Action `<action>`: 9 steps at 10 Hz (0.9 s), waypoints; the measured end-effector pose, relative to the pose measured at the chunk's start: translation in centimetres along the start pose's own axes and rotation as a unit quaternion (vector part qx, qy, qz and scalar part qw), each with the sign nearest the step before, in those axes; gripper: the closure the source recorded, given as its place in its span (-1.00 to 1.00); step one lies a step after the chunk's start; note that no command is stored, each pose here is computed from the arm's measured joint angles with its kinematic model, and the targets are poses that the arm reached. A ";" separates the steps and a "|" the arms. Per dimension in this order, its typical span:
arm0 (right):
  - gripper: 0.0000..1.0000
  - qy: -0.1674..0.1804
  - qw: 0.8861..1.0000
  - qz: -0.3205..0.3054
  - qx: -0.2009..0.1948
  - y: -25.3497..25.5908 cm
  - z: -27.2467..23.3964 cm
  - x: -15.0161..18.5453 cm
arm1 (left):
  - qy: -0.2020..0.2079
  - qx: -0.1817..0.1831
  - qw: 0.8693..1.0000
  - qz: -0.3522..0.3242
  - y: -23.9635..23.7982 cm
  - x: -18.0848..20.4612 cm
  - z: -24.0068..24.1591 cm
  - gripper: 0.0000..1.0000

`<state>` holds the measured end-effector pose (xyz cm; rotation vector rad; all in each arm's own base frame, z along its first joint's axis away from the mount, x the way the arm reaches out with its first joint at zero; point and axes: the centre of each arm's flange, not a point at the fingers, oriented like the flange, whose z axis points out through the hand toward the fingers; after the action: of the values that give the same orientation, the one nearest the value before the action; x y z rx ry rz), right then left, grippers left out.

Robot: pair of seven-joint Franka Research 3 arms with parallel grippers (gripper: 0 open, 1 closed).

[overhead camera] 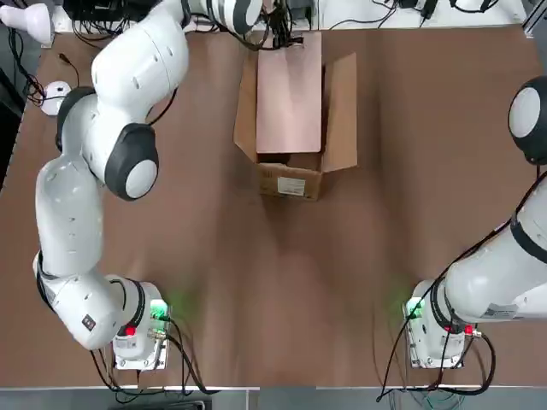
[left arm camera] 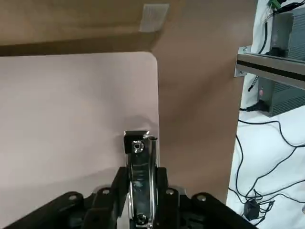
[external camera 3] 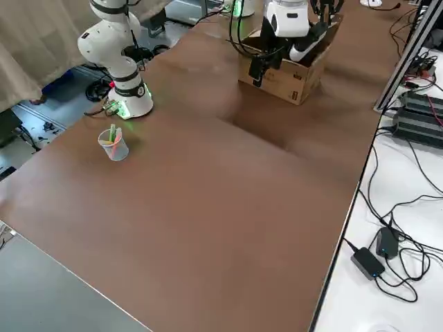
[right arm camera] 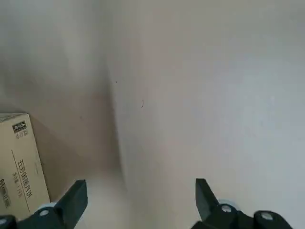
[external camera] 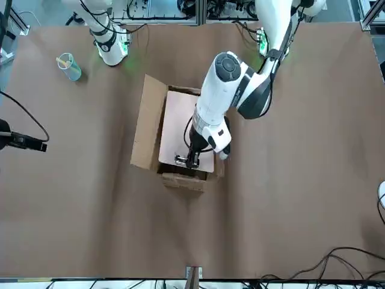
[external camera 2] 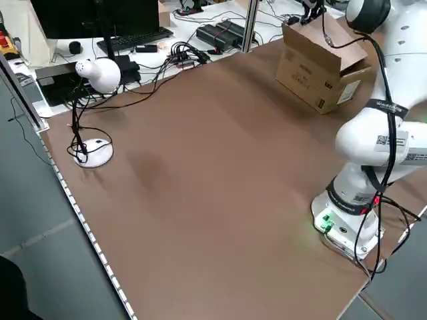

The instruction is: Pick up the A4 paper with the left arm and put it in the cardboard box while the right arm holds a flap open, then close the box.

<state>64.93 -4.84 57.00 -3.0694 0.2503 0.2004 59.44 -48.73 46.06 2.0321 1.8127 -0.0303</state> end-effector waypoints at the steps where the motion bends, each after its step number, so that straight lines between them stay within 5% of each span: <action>1: -1.00 0.001 1.000 0.000 0.000 0.0 -0.1 -0.1 | 0.002 0.003 1.000 0.001 -0.2 -0.1 0.6 0.42; 9: -1.00 0.020 1.000 -0.004 0.010 0.0 1.0 -4.0 | 0.011 0.019 1.000 0.015 -1.8 -1.1 3.3 0.42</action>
<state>60.91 -4.16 56.57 -3.0573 0.2392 0.1349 58.38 -50.71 42.81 2.0929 1.8086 -0.0345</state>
